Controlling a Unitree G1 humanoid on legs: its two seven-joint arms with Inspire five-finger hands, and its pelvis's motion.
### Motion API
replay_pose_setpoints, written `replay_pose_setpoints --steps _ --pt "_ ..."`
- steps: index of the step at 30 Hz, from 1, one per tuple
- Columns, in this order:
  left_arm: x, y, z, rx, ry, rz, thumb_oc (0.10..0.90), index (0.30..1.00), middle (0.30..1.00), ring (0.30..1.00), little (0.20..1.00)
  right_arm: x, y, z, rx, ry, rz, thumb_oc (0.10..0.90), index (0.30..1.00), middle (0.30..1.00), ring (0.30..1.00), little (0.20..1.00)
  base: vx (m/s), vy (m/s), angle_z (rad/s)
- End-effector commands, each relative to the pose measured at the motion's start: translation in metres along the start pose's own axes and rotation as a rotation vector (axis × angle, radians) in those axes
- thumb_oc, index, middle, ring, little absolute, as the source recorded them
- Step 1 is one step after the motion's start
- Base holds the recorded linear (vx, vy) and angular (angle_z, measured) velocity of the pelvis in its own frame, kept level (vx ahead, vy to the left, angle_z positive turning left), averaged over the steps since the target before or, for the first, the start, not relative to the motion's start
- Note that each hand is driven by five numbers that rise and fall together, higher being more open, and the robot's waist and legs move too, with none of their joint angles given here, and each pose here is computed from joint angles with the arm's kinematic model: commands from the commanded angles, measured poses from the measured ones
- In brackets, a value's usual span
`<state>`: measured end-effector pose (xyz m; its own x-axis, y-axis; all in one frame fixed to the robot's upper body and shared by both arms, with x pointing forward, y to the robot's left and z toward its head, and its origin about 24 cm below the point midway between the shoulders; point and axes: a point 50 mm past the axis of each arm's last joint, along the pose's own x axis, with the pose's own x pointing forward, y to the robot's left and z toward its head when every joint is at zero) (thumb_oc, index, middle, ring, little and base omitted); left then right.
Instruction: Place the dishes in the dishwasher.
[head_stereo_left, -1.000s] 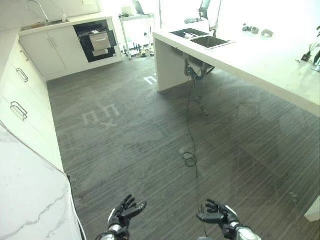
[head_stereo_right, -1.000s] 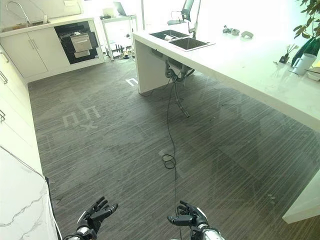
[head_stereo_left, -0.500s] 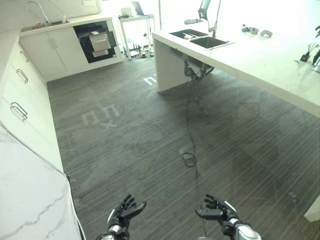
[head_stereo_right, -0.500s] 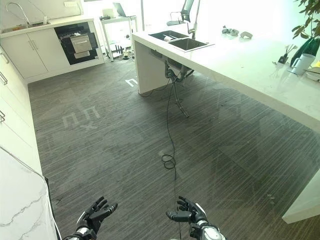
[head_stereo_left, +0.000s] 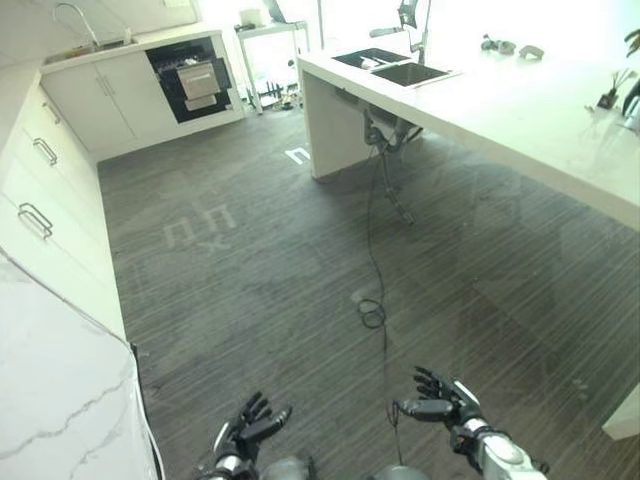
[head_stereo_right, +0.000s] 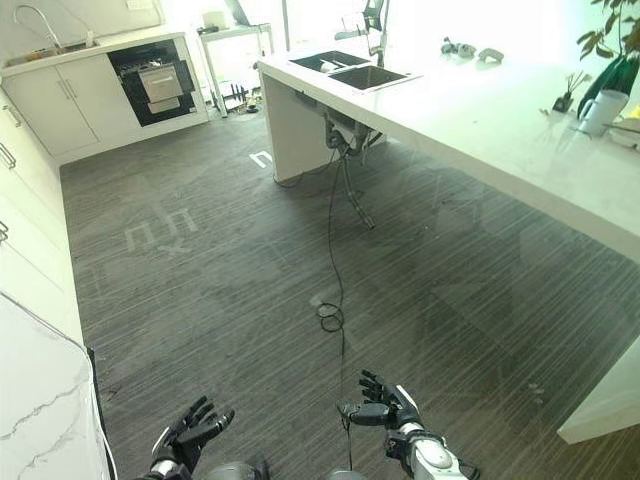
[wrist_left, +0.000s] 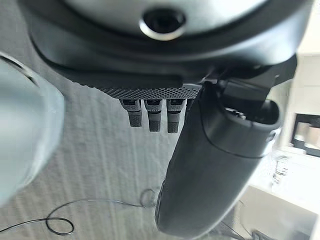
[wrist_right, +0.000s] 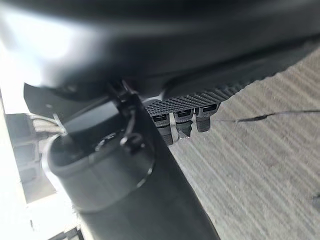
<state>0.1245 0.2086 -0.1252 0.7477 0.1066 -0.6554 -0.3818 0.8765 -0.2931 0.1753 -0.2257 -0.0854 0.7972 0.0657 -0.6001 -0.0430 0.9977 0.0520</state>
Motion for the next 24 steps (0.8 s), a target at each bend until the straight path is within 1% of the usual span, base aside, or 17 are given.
replay_pose_setpoints --steps 1,5,10,15,19,22,24 --pt "0.001 0.005 0.023 0.029 -0.132 -0.025 0.8 0.9 0.9 0.9 0.9 -0.002 0.006 0.038 -0.047 -0.205 0.058 0.8 0.9 0.9 0.9 0.9 0.52 0.274 -0.14" --pt "0.002 0.008 0.019 0.027 -0.114 -0.003 0.8 0.9 0.9 0.9 0.9 -0.003 0.008 0.034 -0.053 -0.19 0.08 0.8 0.9 0.9 0.9 0.9 0.33 0.191 -0.53" --pt "0.008 0.008 0.028 0.092 -0.105 -0.013 0.8 0.9 0.9 0.9 0.9 -0.001 0.02 0.028 -0.009 -0.18 0.086 0.8 0.9 0.9 0.9 0.9 0.35 0.167 -0.07" --pt "0.016 -0.001 0.037 0.145 -0.107 -0.049 0.8 0.9 0.9 0.9 0.9 0.006 0.031 0.033 0.043 -0.205 0.076 0.8 0.9 0.9 0.9 0.9 0.28 0.17 0.46" --pt "0.02 -0.008 0.04 0.186 -0.097 -0.058 0.8 0.9 0.9 0.9 0.9 0.008 0.039 0.03 0.032 -0.195 0.084 0.8 0.9 0.9 0.9 0.9 0.24 0.23 0.32" --pt "0.023 -0.014 0.048 0.203 -0.113 -0.074 0.8 0.9 0.9 0.9 0.9 0.009 0.042 0.031 0.034 -0.19 0.088 0.8 0.9 0.9 0.9 0.9 0.31 -0.05 0.15" --pt "0.021 -0.011 0.053 0.208 -0.119 -0.07 0.8 0.9 0.9 0.9 0.9 0.004 0.038 0.024 0.041 -0.176 0.085 0.8 0.9 0.9 0.9 0.9 0.35 -0.199 0.82"
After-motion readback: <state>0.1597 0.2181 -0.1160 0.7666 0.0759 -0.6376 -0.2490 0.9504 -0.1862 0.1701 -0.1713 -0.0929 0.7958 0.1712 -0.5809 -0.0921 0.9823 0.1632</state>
